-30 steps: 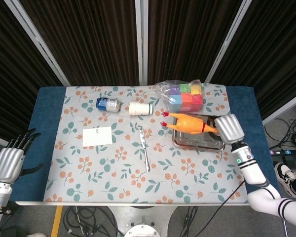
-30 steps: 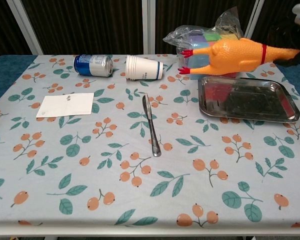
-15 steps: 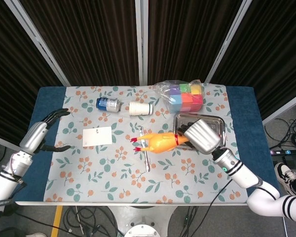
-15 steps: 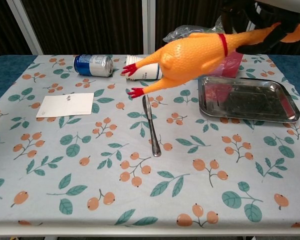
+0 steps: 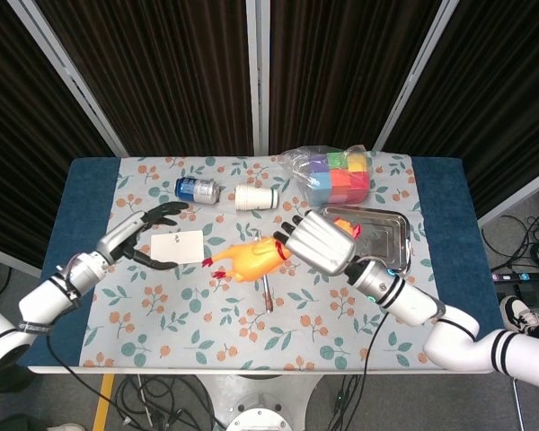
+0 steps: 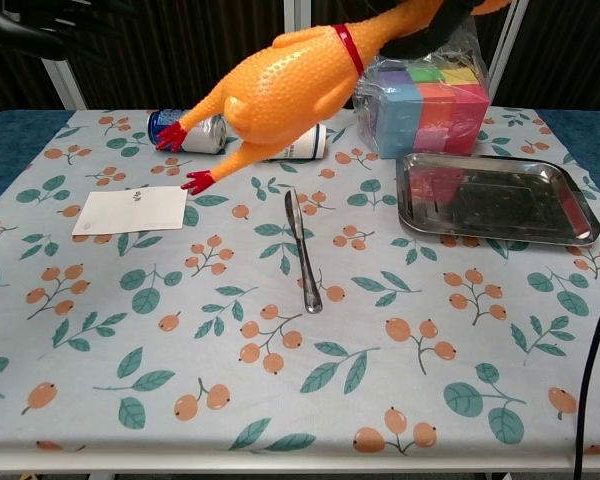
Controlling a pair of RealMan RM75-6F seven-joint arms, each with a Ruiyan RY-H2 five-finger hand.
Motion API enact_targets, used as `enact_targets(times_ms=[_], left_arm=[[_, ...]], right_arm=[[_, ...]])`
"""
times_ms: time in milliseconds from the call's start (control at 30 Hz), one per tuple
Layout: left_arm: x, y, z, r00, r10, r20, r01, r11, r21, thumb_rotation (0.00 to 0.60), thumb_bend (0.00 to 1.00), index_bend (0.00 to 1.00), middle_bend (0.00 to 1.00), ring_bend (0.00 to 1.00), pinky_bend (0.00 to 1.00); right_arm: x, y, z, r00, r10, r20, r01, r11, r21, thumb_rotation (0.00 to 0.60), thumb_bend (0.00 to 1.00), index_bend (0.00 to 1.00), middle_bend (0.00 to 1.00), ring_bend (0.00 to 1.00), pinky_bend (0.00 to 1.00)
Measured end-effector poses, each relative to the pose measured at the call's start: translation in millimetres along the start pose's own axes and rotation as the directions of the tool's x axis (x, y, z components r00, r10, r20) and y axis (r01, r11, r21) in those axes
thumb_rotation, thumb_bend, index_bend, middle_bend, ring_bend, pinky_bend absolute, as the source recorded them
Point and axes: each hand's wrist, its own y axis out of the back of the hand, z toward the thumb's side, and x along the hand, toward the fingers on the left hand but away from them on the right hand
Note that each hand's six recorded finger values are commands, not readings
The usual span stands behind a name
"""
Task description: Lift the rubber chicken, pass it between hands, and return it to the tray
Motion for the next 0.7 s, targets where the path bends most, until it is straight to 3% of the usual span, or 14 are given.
enact_targets(times_ms=[167,267,467,700], left_arm=[[12,-20,0,0.995,-0.097,-0.012,0.094,0.982,-0.162,0.600,0.04,0.19,0.17,0.12,0.20],[20,-33,-6,0.987,-0.159,-0.029,0.150,0.968,-0.203,0.600,0.05,0.19,0.17,0.12,0.20],[29,-54,-20,0.969,-0.235,-0.071,0.214,0.951,-0.225,0.600,0.06,0.20,0.20,0.15,0.23],[36,-62,-24,0.964,-0.251,-0.084,0.227,0.948,-0.224,0.600,0.07,0.20,0.21,0.15,0.23]], right_arm=[[-16,7,10,0.999,-0.008,-0.037,0.010,0.999,0.048,0.600,0.61,0.84,0.70,0.69,0.89],[-23,7,15,0.998,-0.008,-0.056,0.012,0.998,0.069,0.600,0.61,0.84,0.70,0.69,0.89],[-31,4,27,0.997,-0.005,-0.083,0.013,0.995,0.097,0.600,0.61,0.84,0.70,0.69,0.89],[-38,-3,41,0.993,0.005,-0.114,0.007,0.995,0.103,0.600,0.62,0.85,0.70,0.69,0.89]])
